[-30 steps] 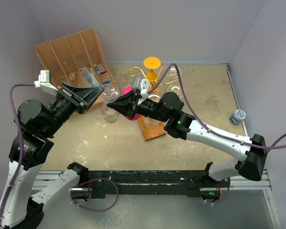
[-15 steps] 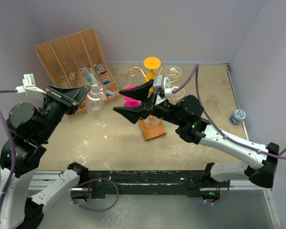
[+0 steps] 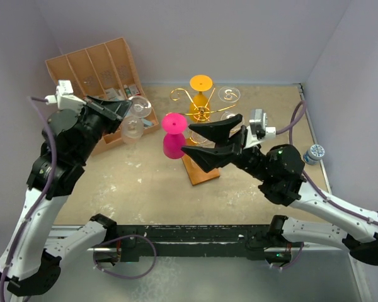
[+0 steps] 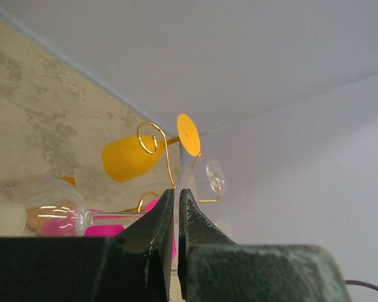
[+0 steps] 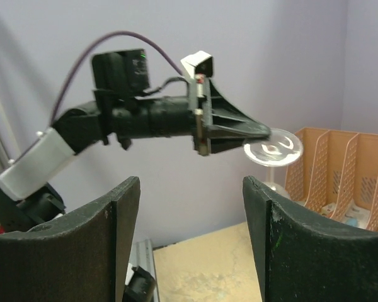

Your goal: Place the wine glass upside down on the wine glass rack

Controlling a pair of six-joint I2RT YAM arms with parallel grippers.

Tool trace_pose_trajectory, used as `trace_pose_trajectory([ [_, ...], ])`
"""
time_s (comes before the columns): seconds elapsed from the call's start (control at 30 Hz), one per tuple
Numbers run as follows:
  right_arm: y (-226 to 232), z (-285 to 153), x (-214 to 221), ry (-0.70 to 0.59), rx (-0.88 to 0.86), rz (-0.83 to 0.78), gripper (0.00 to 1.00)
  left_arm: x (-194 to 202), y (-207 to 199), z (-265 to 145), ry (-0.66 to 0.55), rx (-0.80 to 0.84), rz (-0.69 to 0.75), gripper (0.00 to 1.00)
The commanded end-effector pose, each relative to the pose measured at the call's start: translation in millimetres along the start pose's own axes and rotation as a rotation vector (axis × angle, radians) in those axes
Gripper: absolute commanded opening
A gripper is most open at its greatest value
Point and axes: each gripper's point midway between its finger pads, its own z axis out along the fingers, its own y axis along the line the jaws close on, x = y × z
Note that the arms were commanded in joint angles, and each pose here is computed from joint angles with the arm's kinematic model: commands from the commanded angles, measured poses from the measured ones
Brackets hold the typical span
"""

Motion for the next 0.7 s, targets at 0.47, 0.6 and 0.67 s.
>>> trace_pose_trajectory([
  [0.47, 13.5, -39.9, -39.0, -0.168, -0.005, 0.127, 0.70, 46.0, -19.4, 94.4, 0.115, 0.173, -0.035, 0.00],
  [0.6, 22.3, -40.3, -34.1, -0.165, -0.058, 0.156, 0.70, 60.1, -14.6, 102.1, 0.160, 0.189, -0.083, 0.00],
  [0.67, 24.7, -40.1, -32.5, -0.164, -0.072, 0.168, 0.69, 63.8, -13.4, 104.3, 0.170, 0.195, -0.107, 0.00],
])
